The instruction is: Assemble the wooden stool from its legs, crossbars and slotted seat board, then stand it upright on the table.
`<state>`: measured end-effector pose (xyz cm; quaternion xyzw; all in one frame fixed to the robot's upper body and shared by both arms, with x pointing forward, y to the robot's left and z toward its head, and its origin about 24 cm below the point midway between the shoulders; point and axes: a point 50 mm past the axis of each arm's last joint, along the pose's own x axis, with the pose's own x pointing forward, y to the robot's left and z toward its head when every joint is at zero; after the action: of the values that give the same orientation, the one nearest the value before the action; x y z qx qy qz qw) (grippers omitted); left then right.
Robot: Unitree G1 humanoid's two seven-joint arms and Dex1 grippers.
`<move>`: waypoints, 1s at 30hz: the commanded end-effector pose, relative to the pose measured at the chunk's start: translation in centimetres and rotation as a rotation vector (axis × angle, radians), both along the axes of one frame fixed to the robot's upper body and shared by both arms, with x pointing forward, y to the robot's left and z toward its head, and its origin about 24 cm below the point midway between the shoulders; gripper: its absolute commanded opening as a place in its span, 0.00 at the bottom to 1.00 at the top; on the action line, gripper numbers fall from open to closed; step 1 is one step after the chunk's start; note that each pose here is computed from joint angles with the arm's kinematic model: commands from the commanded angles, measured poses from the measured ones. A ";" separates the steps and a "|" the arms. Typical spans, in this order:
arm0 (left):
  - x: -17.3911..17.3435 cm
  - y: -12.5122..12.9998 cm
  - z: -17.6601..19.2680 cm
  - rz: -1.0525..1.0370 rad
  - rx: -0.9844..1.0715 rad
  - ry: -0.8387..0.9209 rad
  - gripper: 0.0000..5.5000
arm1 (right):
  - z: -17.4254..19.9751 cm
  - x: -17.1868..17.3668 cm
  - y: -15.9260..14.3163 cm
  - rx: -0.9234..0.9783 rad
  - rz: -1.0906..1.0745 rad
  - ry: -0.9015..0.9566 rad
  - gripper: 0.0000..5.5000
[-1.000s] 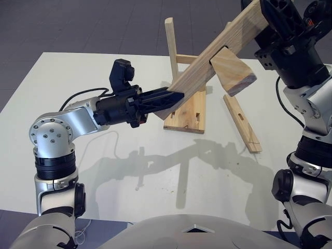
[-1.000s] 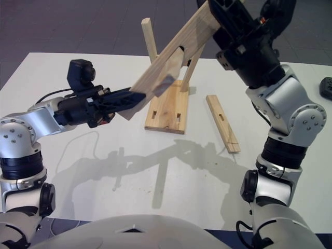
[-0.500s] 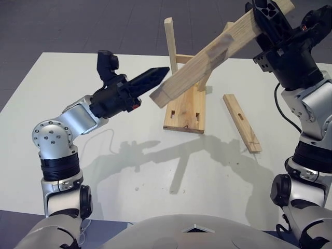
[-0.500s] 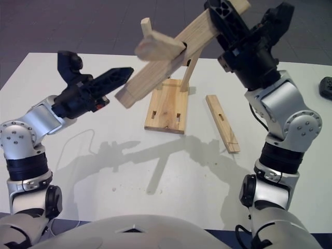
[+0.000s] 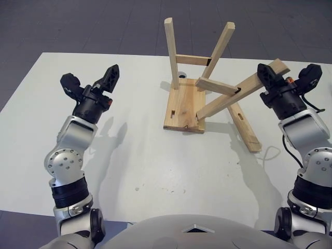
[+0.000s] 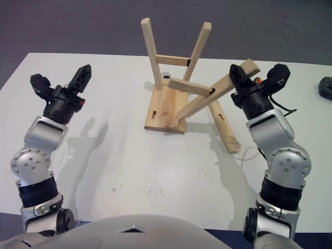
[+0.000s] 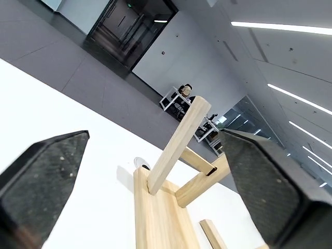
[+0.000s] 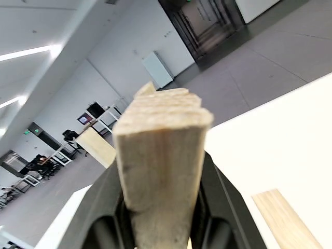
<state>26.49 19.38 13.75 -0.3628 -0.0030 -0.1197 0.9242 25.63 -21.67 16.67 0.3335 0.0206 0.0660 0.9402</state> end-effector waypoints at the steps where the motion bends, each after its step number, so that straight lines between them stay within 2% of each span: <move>1: -0.1 -2.4 -1.1 -0.036 0.004 0.036 0.98 | -1.1 0.2 0.2 0.001 -0.070 0.009 0.19; 8: -0.1 -4.3 -1.9 -0.076 0.004 0.059 0.98 | -2.8 0.3 0.5 -0.101 -0.144 0.076 0.19; 12: -0.1 -4.3 -2.1 -0.070 0.035 0.062 0.98 | -3.2 0.3 -0.1 -0.341 -0.187 0.133 0.19; 17: -0.3 -4.3 -2.6 -0.060 0.050 0.075 0.98 | -2.8 0.3 -1.3 -0.543 -0.261 0.169 0.19; 24: -0.5 -5.1 -3.3 -0.070 0.063 0.086 0.98 | -2.9 1.1 -1.9 -0.605 -0.193 0.154 0.19; 30: -0.5 -5.0 -3.6 -0.062 0.084 0.093 0.98 | -8.0 -1.5 -1.3 -0.616 -0.056 0.388 0.19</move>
<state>26.07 14.30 10.46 -0.3348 0.0523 -0.1369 0.9308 26.47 -22.27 16.38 0.0566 -0.0008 -0.0045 0.9984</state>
